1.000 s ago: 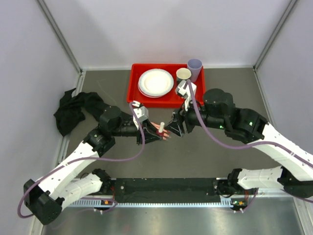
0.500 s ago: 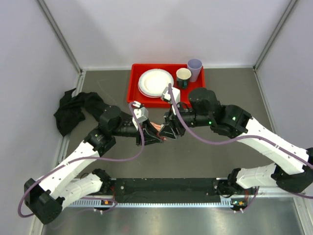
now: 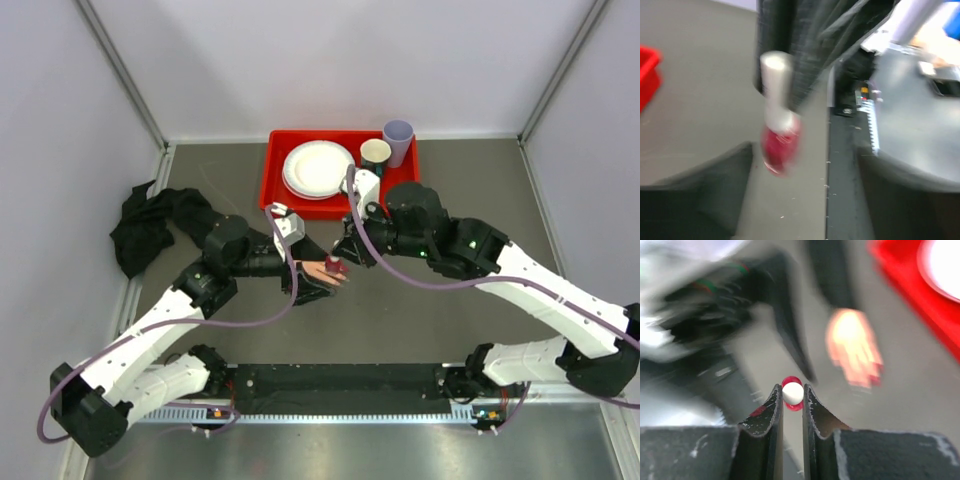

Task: Paint the nails

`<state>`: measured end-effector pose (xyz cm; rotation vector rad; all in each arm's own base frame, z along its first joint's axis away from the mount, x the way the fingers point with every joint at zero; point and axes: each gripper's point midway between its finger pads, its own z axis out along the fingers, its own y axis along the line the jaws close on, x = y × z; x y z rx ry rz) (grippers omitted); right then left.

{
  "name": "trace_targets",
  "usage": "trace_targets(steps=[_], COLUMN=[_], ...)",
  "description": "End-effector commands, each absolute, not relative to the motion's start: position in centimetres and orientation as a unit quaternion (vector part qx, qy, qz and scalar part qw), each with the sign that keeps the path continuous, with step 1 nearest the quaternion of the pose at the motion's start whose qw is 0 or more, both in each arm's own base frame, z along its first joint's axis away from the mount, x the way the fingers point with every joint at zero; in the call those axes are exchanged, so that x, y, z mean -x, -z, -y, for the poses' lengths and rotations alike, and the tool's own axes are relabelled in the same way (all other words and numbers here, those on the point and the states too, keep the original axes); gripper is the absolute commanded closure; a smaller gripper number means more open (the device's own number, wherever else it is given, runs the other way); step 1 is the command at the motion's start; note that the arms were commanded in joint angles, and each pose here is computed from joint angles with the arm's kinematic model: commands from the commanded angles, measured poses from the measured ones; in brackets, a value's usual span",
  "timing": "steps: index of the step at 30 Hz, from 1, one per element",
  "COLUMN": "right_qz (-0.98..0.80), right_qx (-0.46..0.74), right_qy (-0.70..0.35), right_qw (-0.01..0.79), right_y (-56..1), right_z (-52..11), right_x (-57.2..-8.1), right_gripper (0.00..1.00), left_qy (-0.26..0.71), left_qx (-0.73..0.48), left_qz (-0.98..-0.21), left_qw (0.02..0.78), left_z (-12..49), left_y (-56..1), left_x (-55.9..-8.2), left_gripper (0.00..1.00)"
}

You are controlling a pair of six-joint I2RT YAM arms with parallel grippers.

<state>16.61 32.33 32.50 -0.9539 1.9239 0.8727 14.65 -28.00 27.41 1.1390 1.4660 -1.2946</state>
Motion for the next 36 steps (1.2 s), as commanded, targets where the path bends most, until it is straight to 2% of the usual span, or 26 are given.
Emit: trace_targets(steps=[1, 4, 8, 14, 20, 29, 33, 36], right_qz=[-0.8, -0.817, -0.817, -0.791, -0.755, -0.772, -0.772, -0.793], right_qx=[0.208, 0.097, -0.045, -0.208, -0.25, -0.267, -0.271, -0.273], right_qy=[-0.217, -0.137, -0.032, 0.041, 0.078, 0.099, 0.098, 0.109], right_qw=[0.519, 0.552, 0.573, 0.574, 0.601, 0.568, 0.567, 0.533], right_y=[-32.2, -29.8, -25.7, -21.3, -19.6, -13.9, -14.5, -12.8], right_z=[-26.5, -21.0, -13.0, -4.4, -1.3, -1.2, -1.6, -1.8], right_x=[-23.8, -27.3, -30.4, -33.5, -36.5, -40.1, -41.3, -41.2], right_gripper=[1.0, 1.0, 1.0, 1.0, 1.0, 1.0, 1.0, 0.97], left_qy=[0.41, 0.338, 0.292, 0.299, 0.309, 0.309, 0.308, 0.311], left_qx=[-0.387, -0.325, -0.282, -0.278, -0.277, -0.271, -0.273, -0.276], left_qz=[-0.642, -0.676, -0.681, -0.677, -0.676, -0.668, -0.669, -0.669], left_qw=[0.52, 0.568, 0.61, 0.612, 0.609, 0.62, 0.618, 0.616], left_z=[26.3, 24.1, 21.9, 22.0, 22.2, 21.8, 21.8, 21.9], left_y=[-28.2, -28.3, -29.2, -29.5, -29.5, -30.0, -29.8, -29.8], left_x=[-20.1, -22.8, -24.0, -23.8, -23.5, -23.3, -23.3, -23.2], left_gripper=[0.01, 0.01, 0.01, 0.01, 0.01, 0.01, 0.01, 0.01])
